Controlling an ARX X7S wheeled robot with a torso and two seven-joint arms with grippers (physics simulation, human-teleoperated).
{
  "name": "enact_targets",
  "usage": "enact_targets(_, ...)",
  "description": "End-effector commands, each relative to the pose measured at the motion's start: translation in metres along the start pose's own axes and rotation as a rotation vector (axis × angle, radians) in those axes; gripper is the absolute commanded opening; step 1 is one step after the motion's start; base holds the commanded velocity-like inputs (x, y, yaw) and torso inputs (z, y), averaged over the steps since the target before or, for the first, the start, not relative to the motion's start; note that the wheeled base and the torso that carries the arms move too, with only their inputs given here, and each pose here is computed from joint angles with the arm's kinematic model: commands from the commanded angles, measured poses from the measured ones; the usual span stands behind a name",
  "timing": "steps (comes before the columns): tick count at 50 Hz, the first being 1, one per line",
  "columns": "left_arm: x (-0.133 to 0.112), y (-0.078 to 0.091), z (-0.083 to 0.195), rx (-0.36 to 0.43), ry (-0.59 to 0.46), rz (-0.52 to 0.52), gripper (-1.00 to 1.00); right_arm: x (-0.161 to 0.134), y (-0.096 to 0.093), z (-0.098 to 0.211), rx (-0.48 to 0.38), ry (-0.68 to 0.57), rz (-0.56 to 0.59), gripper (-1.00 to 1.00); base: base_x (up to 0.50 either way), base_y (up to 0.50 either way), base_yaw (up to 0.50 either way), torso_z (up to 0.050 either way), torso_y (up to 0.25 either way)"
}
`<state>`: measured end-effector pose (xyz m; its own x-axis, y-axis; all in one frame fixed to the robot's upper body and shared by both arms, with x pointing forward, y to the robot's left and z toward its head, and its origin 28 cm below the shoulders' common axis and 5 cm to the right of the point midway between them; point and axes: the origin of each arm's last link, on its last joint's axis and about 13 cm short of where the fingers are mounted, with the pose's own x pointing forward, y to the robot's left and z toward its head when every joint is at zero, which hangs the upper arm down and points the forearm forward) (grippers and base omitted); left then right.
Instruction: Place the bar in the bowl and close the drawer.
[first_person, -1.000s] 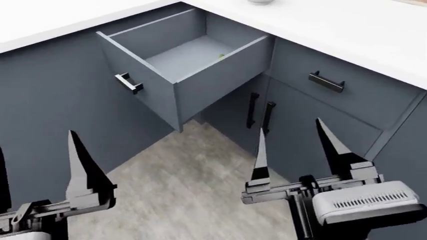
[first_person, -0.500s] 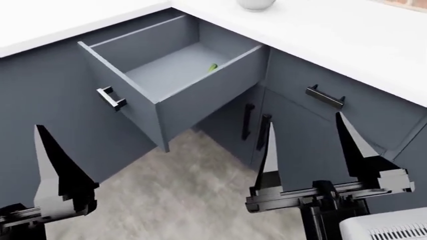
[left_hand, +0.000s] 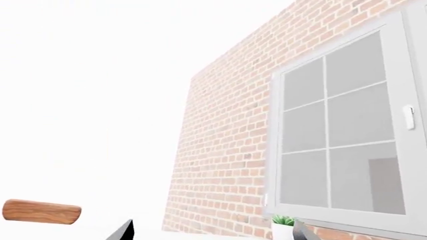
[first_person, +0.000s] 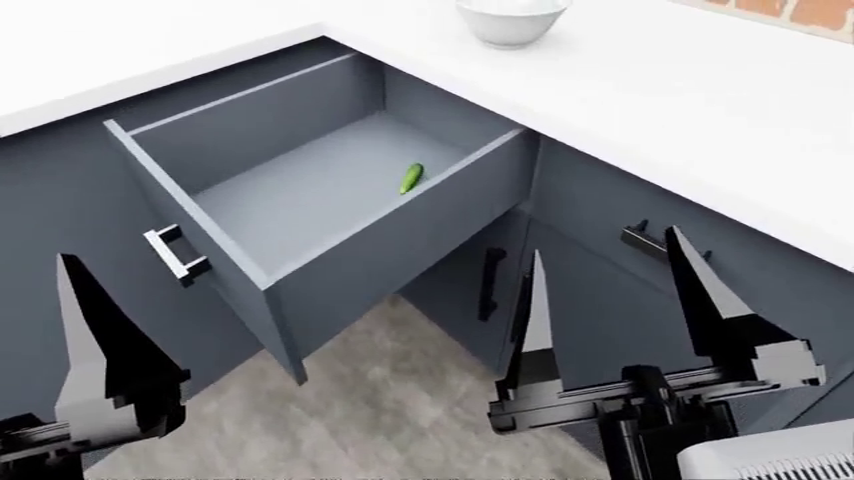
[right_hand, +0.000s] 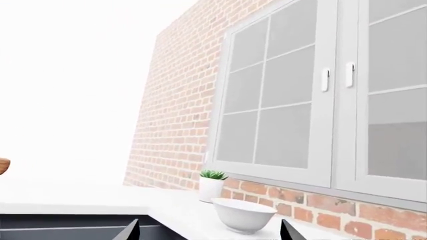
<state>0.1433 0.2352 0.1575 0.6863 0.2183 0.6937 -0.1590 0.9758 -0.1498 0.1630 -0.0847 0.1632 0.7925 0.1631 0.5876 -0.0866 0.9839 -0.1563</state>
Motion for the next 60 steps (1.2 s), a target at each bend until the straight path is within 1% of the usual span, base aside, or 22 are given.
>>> enact_targets(1, -0.0017, 0.0009, 0.0018, 0.002, -0.001, 0.006, 1.0, -0.0029, -0.0013, -0.0002, 0.017, 0.001, 0.003, 1.0, 0.0, 0.0, 0.0, 0.0, 0.0)
enact_targets(9, -0.002, 0.0, 0.0018, 0.008, 0.004, 0.003, 1.0, -0.0054, -0.0041, -0.0002, 0.049, -0.005, 0.007, 1.0, 0.0, 0.0, 0.0, 0.0, 0.0)
enact_targets(13, -0.0016, -0.0007, 0.0024, 0.011, 0.003, 0.0, 1.0, -0.0064, -0.0052, -0.0006, 0.047, -0.001, -0.004, 1.0, 0.0, 0.0, 0.13, 0.0, 0.0)
enact_targets(33, -0.0031, -0.0002, 0.0008, 0.014, 0.012, 0.002, 1.0, -0.004, -0.0041, -0.0024, 0.031, 0.018, 0.007, 1.0, 0.0, 0.0, 0.48, 0.0, 0.0)
enact_targets(38, -0.0027, -0.0003, 0.0014, 0.014, 0.012, 0.003, 1.0, -0.0026, -0.0046, -0.0022, 0.023, 0.036, -0.011, 1.0, 0.0, 0.0, 0.0, 0.0, 0.0)
enact_targets(42, -0.0024, -0.0005, 0.0018, 0.013, 0.011, 0.003, 1.0, -0.0021, -0.0038, -0.0024, 0.006, 0.059, 0.001, 1.0, 0.0, 0.0, 0.0, 0.0, 0.0)
enact_targets(46, -0.0026, -0.0002, 0.0019, 0.011, 0.01, 0.004, 1.0, -0.0014, -0.0032, -0.0007, 0.009, 0.069, 0.018, 1.0, 0.04, 0.05, 0.0, 0.0, 0.0)
enact_targets(60, -0.0036, -0.0002, 0.005, 0.009, 0.006, 0.006, 1.0, -0.0049, -0.0025, 0.0022, 0.011, 0.053, 0.044, 1.0, 0.27, 0.29, 0.0, 0.0, 0.0)
